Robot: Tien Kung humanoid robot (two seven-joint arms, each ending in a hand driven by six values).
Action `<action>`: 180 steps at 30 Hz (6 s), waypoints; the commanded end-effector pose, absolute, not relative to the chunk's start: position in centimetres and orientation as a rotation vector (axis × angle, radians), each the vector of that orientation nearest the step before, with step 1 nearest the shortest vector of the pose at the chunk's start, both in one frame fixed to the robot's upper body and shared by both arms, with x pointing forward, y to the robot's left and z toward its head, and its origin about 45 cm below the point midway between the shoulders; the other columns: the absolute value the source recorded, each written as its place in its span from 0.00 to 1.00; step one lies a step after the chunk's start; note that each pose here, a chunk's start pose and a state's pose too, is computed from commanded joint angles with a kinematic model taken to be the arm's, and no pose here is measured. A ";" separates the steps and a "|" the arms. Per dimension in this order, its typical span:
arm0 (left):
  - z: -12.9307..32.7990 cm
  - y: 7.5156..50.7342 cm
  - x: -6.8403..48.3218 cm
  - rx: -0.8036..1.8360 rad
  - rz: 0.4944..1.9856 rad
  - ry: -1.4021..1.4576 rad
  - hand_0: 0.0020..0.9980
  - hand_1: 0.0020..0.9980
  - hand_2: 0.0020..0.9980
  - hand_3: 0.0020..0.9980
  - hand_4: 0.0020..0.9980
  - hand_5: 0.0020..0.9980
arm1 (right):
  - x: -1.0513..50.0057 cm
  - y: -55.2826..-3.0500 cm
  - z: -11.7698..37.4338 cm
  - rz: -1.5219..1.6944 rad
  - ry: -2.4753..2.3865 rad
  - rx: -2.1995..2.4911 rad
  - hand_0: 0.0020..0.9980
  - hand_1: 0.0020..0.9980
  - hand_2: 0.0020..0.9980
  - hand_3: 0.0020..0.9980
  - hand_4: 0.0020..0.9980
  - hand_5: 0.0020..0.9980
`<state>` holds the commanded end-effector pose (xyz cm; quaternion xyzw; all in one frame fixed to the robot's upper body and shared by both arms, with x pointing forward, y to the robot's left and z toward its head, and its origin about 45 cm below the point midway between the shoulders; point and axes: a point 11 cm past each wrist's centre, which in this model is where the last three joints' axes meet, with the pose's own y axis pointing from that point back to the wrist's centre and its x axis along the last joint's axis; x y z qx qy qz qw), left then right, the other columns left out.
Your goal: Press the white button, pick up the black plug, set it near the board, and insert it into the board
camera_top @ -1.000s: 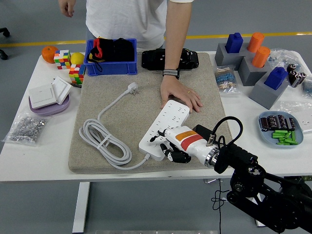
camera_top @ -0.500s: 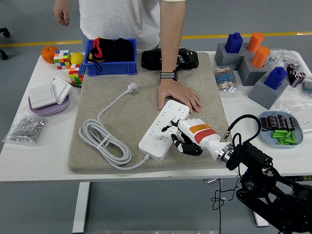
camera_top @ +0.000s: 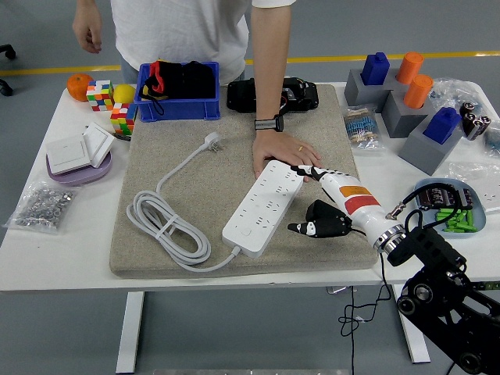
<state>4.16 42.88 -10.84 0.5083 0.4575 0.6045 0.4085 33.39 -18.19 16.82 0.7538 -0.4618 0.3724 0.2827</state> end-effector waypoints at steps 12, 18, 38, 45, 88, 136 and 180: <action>-10.8 42.9 4.1 1.286 1.519 1.150 0.71 0.66 0.59 0.68 0.66 0.26 | 33.9 -22.0 14.0 0.900 -1.319 1.924 0.82 0.80 0.77 0.83 1.00 0.31; -10.8 42.9 4.0 1.287 1.518 1.151 0.71 0.66 0.59 0.68 0.66 0.26 | 33.8 -22.2 13.4 0.885 -1.318 1.926 0.74 0.74 0.71 0.79 0.98 0.25; -10.9 42.7 4.0 1.285 1.514 1.153 0.71 0.67 0.59 0.68 0.67 0.26 | 33.8 -22.6 11.9 0.834 -1.313 1.891 0.59 0.64 0.64 0.69 0.86 0.15; -10.9 42.7 4.1 1.283 1.516 1.152 0.71 0.66 0.59 0.68 0.67 0.26 | 33.7 -22.4 12.0 0.837 -1.321 1.898 0.56 0.60 0.58 0.64 0.83 0.14; -10.8 42.9 4.3 1.283 1.519 1.148 0.71 0.67 0.59 0.68 0.67 0.26 | 35.5 -17.6 16.6 1.027 -1.458 1.979 0.16 0.11 0.17 0.42 0.67 0.00; -10.9 42.7 3.7 1.295 1.507 1.156 0.71 0.67 0.59 0.68 0.67 0.26 | 34.8 -14.8 13.1 1.048 -1.323 1.931 0.16 0.10 0.16 0.42 0.67 0.00; -10.9 42.9 3.8 1.302 1.505 1.151 0.71 0.67 0.59 0.68 0.67 0.26 | 34.6 -14.7 12.6 1.054 -1.297 1.941 0.20 0.16 0.22 0.48 0.78 0.00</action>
